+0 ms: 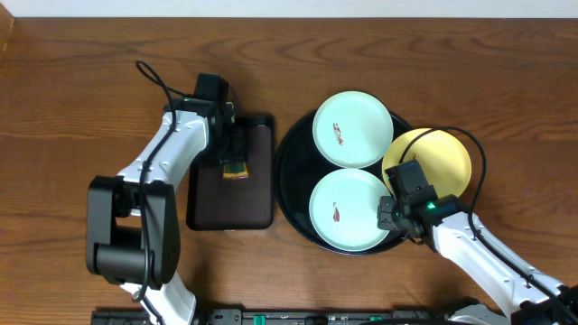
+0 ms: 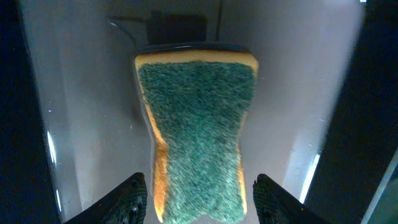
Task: Clean dirty plates on tray and stack at the side
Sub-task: 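Lower the left gripper and grasp the orange-green sponge, then lift the sponge slightly with the left gripper above the small tray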
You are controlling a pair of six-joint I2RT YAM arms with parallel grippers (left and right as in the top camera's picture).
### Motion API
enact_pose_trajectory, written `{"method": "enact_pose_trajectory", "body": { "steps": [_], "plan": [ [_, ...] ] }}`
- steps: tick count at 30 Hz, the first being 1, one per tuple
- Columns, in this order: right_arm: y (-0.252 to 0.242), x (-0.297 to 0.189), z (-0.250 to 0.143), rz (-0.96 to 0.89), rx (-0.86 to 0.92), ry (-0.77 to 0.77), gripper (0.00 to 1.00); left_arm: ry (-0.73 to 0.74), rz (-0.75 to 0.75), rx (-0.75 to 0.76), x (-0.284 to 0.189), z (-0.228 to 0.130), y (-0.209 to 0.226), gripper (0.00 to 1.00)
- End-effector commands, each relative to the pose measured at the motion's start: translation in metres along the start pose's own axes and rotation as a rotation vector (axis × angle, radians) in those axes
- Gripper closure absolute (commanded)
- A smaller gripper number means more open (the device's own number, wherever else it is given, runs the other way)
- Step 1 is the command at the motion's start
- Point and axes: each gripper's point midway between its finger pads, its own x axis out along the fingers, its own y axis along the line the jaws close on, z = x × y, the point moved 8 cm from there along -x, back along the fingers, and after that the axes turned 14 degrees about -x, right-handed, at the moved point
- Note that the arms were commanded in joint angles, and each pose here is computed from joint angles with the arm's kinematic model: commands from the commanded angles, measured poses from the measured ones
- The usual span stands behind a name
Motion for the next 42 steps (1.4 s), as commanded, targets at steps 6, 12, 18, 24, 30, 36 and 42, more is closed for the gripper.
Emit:
{"method": "enact_pose_trajectory", "body": {
  "steps": [6, 12, 18, 24, 30, 36, 42],
  "plan": [
    [0.000, 0.003, -0.004, -0.017, -0.004, 0.009, 0.99, 0.008, 0.041, -0.007, 0.017, -0.004, 0.008, 0.43],
    [0.000, 0.003, -0.004, -0.017, -0.004, 0.010, 0.99, -0.003, 0.035, -0.037, 0.026, -0.008, 0.011, 0.42],
    [0.000, 0.003, -0.004, -0.016, -0.004, 0.010, 0.98, -0.018, 0.026, -0.038, 0.027, -0.006, 0.010, 0.73],
    [0.000, 0.003, -0.004, -0.015, -0.004, 0.010, 0.97, -0.022, 0.023, -0.037, 0.027, -0.005, 0.010, 0.92],
    [0.000, 0.003, -0.004, -0.014, -0.004, 0.010, 0.96, -0.061, 0.003, -0.032, 0.027, 0.001, 0.007, 0.25],
    [0.000, 0.003, -0.004, -0.014, -0.004, 0.011, 0.95, -0.089, -0.014, -0.029, 0.036, 0.001, 0.008, 0.59],
    [0.000, 0.003, -0.004, -0.014, -0.004, 0.011, 0.95, -0.096, -0.018, -0.028, 0.036, 0.002, 0.008, 0.34]
  ]
}}
